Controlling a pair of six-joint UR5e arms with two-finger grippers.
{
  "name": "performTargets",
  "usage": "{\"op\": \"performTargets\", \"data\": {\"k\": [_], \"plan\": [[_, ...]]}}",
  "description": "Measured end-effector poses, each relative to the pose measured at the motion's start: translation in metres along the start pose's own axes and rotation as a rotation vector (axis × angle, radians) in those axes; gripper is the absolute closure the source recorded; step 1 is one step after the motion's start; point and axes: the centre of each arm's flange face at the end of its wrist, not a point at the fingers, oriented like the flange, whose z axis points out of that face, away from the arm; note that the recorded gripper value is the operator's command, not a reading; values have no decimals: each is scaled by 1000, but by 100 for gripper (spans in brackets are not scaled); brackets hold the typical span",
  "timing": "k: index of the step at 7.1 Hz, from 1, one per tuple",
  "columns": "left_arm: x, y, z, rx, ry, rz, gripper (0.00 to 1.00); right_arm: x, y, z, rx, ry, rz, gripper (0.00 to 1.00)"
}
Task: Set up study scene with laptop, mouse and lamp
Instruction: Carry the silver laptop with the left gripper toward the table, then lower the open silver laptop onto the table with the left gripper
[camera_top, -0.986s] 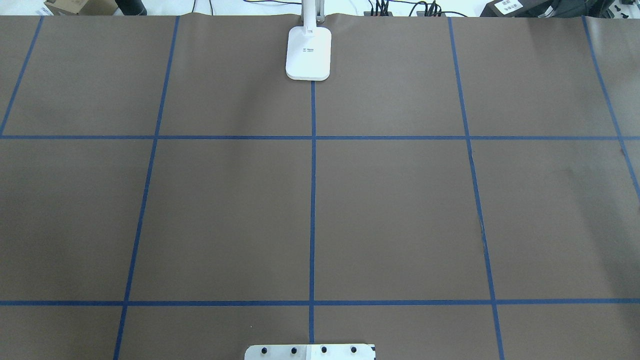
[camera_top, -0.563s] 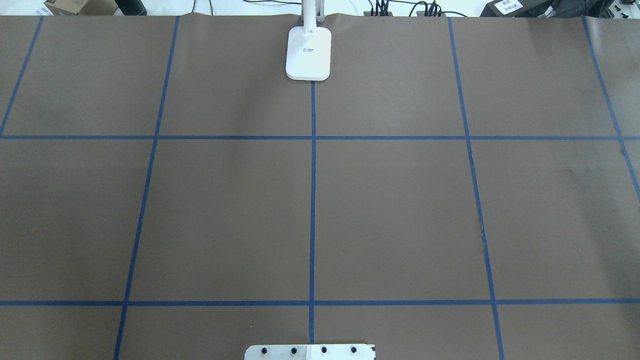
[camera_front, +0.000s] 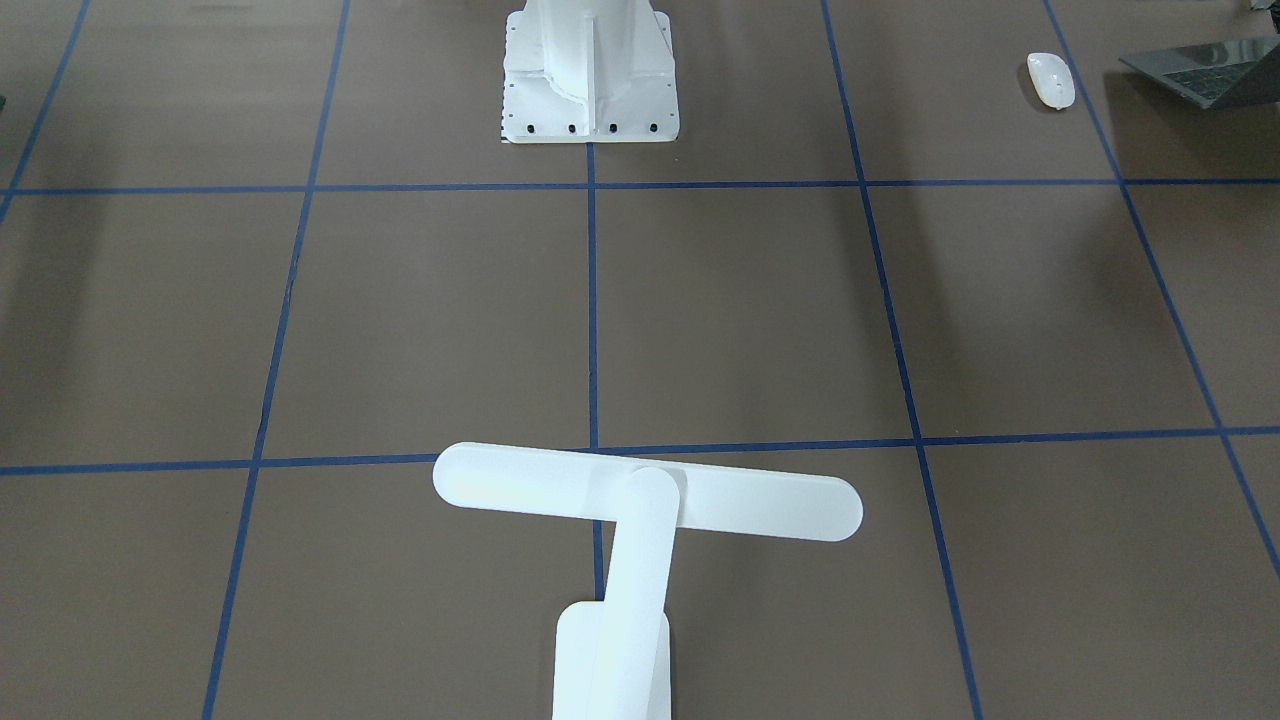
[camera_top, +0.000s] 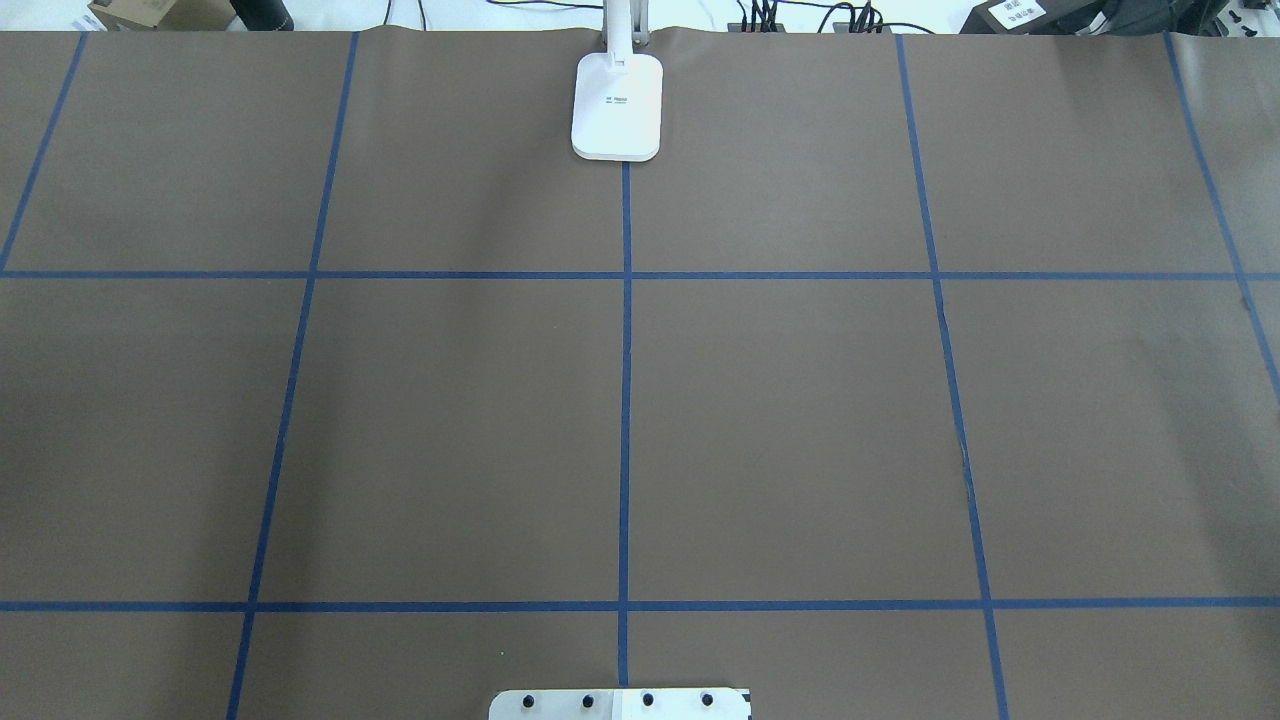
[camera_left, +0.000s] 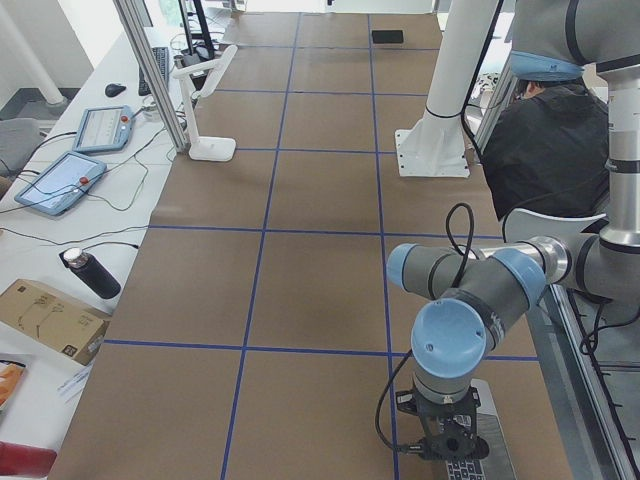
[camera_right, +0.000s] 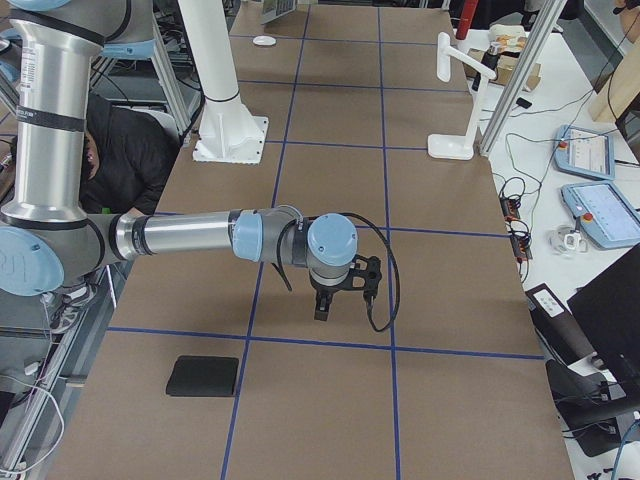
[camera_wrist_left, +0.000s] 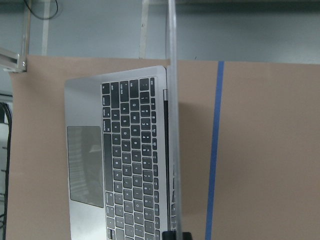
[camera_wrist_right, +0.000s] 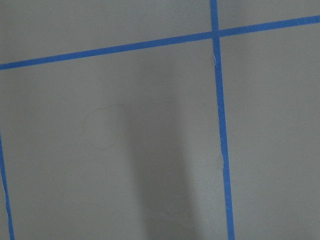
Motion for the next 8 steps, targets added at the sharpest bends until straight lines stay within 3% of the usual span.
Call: {"op": "performTargets", "data": {"k": [3,5,8], "plan": [[90,57,-120,18,20,61,100,11,9,1,-1,-2,33,1],[175,162,-175,-16,26,44,100,10,7,1,0,0,39,1],[238,333,-231,-76,52,-23,100,12,7,2,-7,-1,64,1]]}}
